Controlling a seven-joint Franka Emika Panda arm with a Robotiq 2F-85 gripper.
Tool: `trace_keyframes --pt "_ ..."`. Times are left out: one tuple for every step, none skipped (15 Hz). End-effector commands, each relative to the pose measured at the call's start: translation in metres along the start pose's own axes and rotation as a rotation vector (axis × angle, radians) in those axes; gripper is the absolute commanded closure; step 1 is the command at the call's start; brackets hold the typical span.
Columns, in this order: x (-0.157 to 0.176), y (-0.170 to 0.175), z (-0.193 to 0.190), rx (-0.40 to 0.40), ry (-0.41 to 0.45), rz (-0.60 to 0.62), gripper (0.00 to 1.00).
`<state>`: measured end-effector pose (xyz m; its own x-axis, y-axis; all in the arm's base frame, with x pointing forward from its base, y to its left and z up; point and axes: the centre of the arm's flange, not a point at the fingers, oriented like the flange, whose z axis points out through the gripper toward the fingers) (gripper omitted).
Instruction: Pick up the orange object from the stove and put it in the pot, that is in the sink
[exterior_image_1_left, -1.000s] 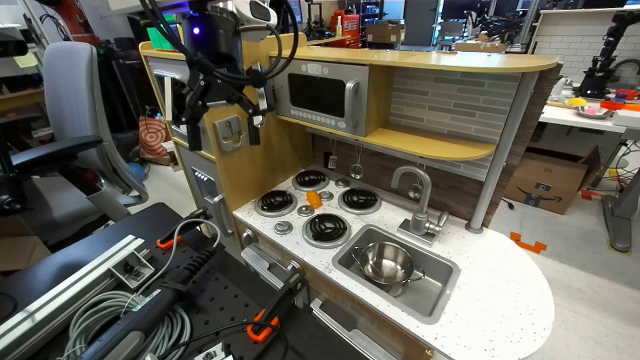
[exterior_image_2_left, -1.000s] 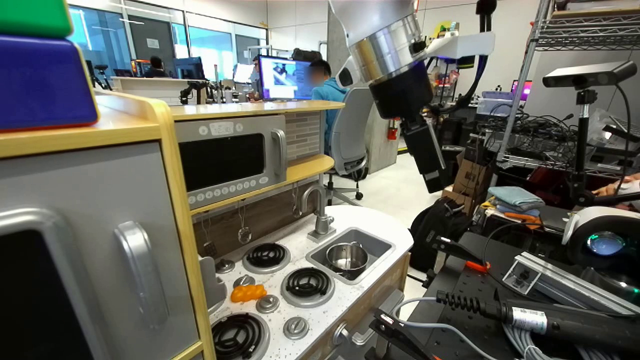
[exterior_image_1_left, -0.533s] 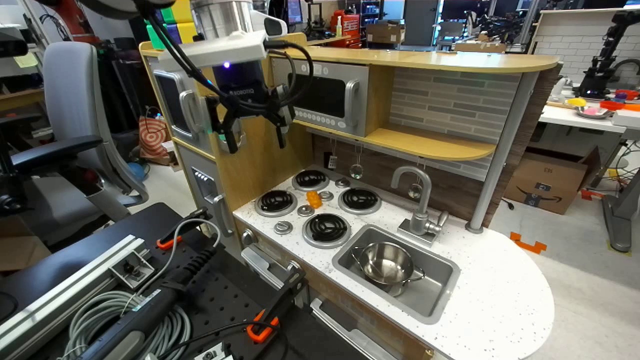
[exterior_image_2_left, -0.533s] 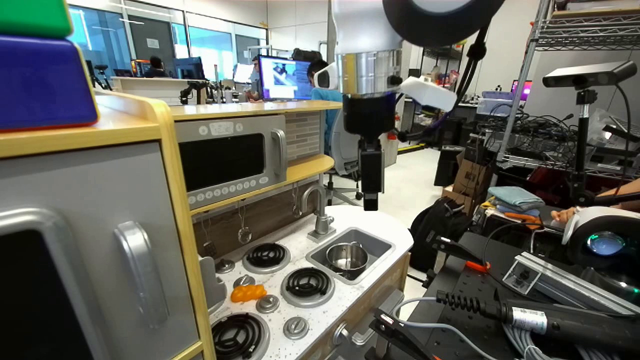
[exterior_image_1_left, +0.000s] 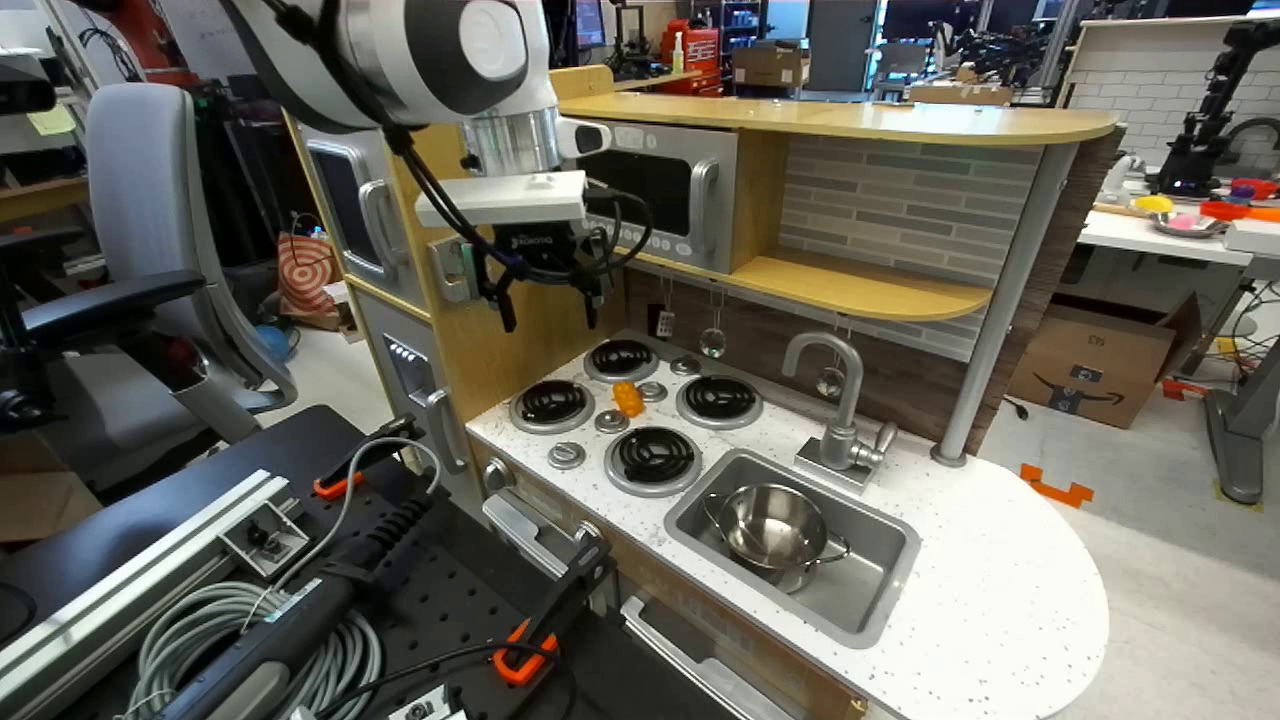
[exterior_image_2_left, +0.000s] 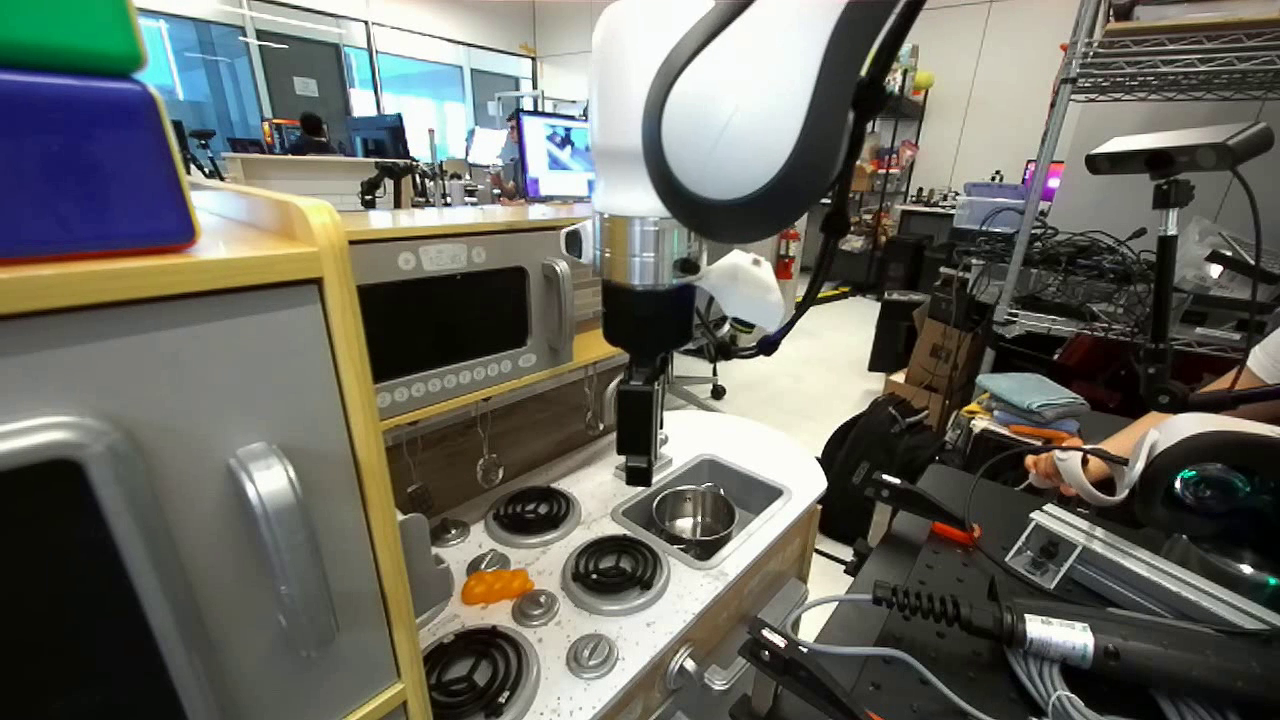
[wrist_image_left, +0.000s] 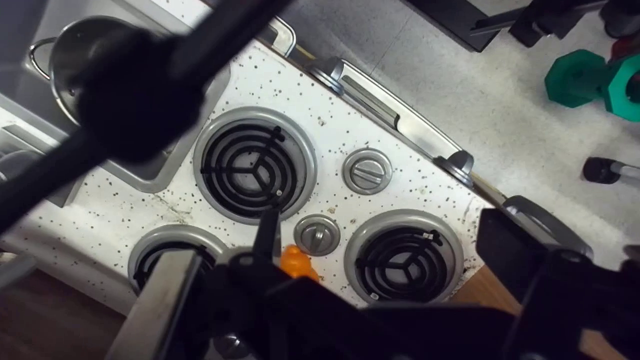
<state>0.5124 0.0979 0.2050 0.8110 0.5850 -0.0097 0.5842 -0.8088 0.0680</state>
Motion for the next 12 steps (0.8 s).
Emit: trace_keyframes --pt "0.053 0.025 0.033 0.000 -0.001 0.042 0.00" --pt "0.061 0.031 0.038 -0.004 -0.011 0.062 0.00" --pt "0.030 0.017 0.025 0.005 0.003 0.035 0.00" --pt "0.035 0.020 0.031 0.007 0.002 0.040 0.00" --pt "0.035 0.020 0.034 0.009 -0.002 0.040 0.00" --pt "0.034 0.019 0.034 0.010 -0.004 0.039 0.00" --pt "0.034 0.018 0.034 0.010 -0.004 0.038 0.00" --pt "0.034 0.018 0.033 0.010 -0.003 0.038 0.00" --pt "0.030 0.023 0.034 -0.019 0.001 -0.087 0.00" --pt "0.029 0.028 0.037 -0.044 -0.031 -0.142 0.00" --pt "0.031 0.030 0.043 -0.054 -0.016 -0.199 0.00" --pt "0.032 0.032 0.048 -0.067 -0.041 -0.251 0.00"
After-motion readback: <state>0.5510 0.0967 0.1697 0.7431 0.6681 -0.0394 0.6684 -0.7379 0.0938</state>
